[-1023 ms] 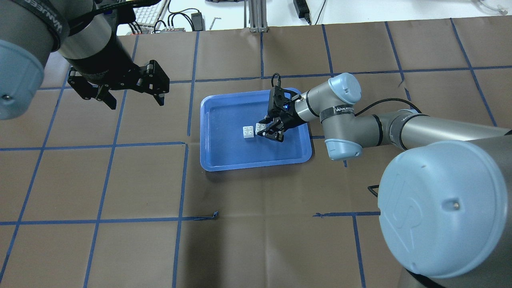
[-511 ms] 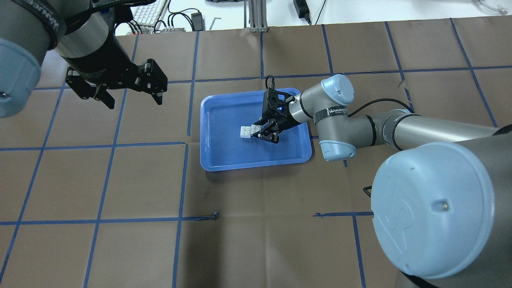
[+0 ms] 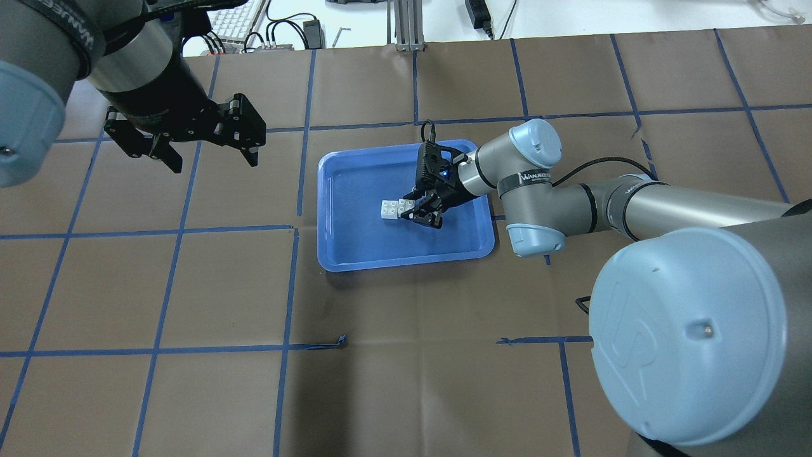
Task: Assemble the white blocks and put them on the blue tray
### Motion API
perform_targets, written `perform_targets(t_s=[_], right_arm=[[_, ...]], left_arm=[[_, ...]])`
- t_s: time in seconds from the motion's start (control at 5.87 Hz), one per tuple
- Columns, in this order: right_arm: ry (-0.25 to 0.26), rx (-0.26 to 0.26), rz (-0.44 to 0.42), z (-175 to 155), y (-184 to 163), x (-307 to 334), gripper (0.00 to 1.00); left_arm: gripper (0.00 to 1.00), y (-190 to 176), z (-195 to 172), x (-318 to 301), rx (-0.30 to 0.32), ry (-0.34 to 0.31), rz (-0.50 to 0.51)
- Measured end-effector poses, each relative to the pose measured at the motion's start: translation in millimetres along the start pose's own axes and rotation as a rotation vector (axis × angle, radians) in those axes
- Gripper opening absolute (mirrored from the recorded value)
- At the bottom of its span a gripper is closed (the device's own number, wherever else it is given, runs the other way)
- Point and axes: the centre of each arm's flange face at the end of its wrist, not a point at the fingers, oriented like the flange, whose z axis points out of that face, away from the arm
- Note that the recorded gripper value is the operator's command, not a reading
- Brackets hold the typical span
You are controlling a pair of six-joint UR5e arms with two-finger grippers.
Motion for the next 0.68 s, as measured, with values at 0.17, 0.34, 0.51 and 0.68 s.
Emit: perform_targets(t_s=[0.17, 0.34, 0.51, 0.68], right_arm=[[-0.001, -0.001, 0.003, -0.1, 0.1, -0.3, 0.23], [-0.002, -0.001, 0.004, -0.1, 0.1, -0.5, 0.37], [-0.002, 0.001, 0.004, -0.1, 0.0, -0.6, 0.57], [-0.003, 0.005, 0.004, 0.5, 0.1, -0.8, 0.64]], left_arm=[[0.99, 0.2, 0.1, 0.4, -0.001, 0.004, 0.0], [0.99, -0.3, 0.5, 1.3, -0.006, 0.029, -0.004], [0.99, -1.6, 2.0, 2.1, -0.012, 0.056, 0.006], [0.99, -3.1, 2.6, 2.0, -0.014, 0.063, 0.039]])
